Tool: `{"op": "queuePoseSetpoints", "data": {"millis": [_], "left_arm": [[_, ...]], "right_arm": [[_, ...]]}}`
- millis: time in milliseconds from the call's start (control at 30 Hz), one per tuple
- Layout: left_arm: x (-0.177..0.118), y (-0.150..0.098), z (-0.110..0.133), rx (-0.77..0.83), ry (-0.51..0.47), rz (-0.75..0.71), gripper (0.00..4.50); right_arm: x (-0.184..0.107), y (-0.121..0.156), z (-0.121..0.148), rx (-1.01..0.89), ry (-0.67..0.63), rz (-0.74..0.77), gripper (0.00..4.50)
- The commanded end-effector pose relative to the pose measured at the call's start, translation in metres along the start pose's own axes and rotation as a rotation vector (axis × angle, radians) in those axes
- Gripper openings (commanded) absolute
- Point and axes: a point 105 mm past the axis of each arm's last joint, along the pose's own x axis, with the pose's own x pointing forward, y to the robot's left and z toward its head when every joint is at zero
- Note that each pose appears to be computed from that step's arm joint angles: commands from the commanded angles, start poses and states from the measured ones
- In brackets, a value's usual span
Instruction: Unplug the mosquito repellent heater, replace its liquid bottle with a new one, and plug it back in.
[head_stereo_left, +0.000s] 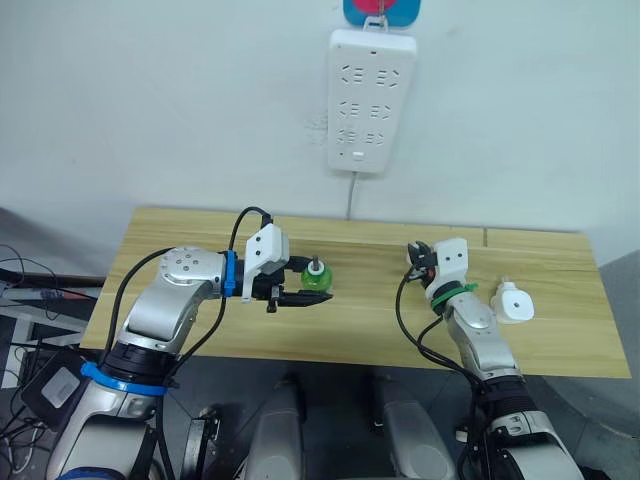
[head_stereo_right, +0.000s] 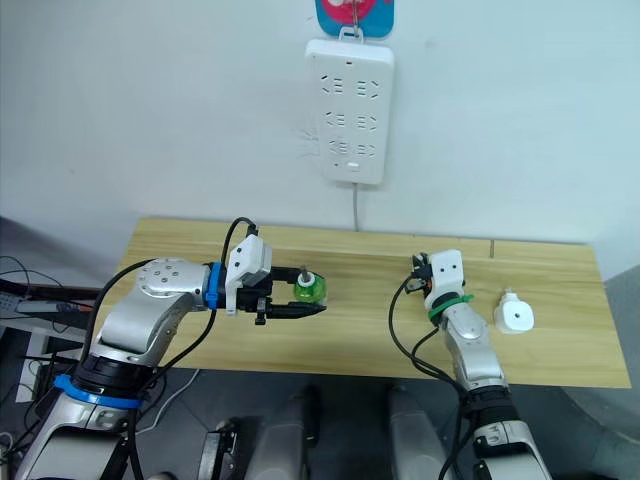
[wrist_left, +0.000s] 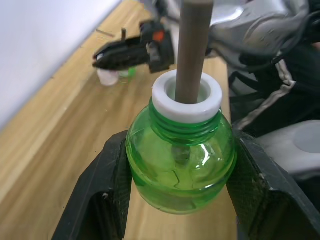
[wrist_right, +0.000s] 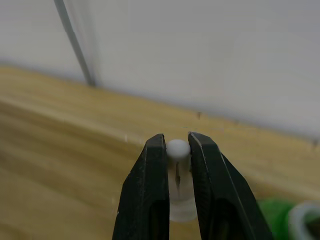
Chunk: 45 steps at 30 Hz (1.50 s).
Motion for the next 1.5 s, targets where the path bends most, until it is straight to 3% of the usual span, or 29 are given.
{"op": "queuePoseSetpoints", "data": {"millis": [33,367,567,600,633,667,767,900,1000,1100,1333,1500], "left_arm": [[-0.005,-0.006,0.013,0.019,-0.019,-0.010,2.27],[-0.006,-0.014,0.017,-0.003,-0.009,-0.035,2.27],[-0.003,-0.012,0.017,-0.001,-0.017,-0.031,2.27],[-0.003,-0.011,0.016,0.000,-0.021,-0.027,2.27],[-0.001,-0.011,0.016,-0.001,-0.026,-0.022,2.27],[0.000,-0.011,0.015,-0.002,-0.032,-0.022,2.27],[0.006,-0.014,0.013,-0.002,-0.048,-0.029,2.27],[0.012,-0.014,0.013,0.008,-0.072,-0.027,2.27],[0.014,-0.011,0.012,0.021,-0.081,-0.020,2.27],[0.015,-0.007,0.012,0.039,-0.083,-0.015,2.27],[0.020,-0.004,0.013,0.071,-0.089,-0.028,2.27],[0.024,-0.004,0.015,0.085,-0.096,-0.039,2.27]], "right_arm": [[0.001,-0.005,0.005,-0.030,-0.060,-0.050,0.28],[0.001,-0.013,-0.001,-0.043,-0.069,-0.112,0.28],[-0.002,-0.008,0.016,-0.012,-0.146,-0.090,2.32],[-0.003,-0.004,0.023,-0.014,-0.172,-0.069,2.70],[-0.005,-0.002,0.030,-0.015,-0.195,-0.054,2.70],[-0.007,0.002,0.039,-0.016,-0.218,-0.024,3.27],[-0.016,0.020,0.063,-0.011,-0.268,0.104,4.17],[-0.034,0.049,0.101,0.004,-0.295,0.351,4.17],[-0.043,0.061,0.120,0.026,-0.264,0.495,3.53],[-0.054,0.072,0.127,0.007,-0.179,0.663,2.52],[-0.083,0.101,0.144,0.074,-0.068,0.974,2.52],[-0.078,0.116,0.140,0.059,-0.025,0.999,2.52]]}}
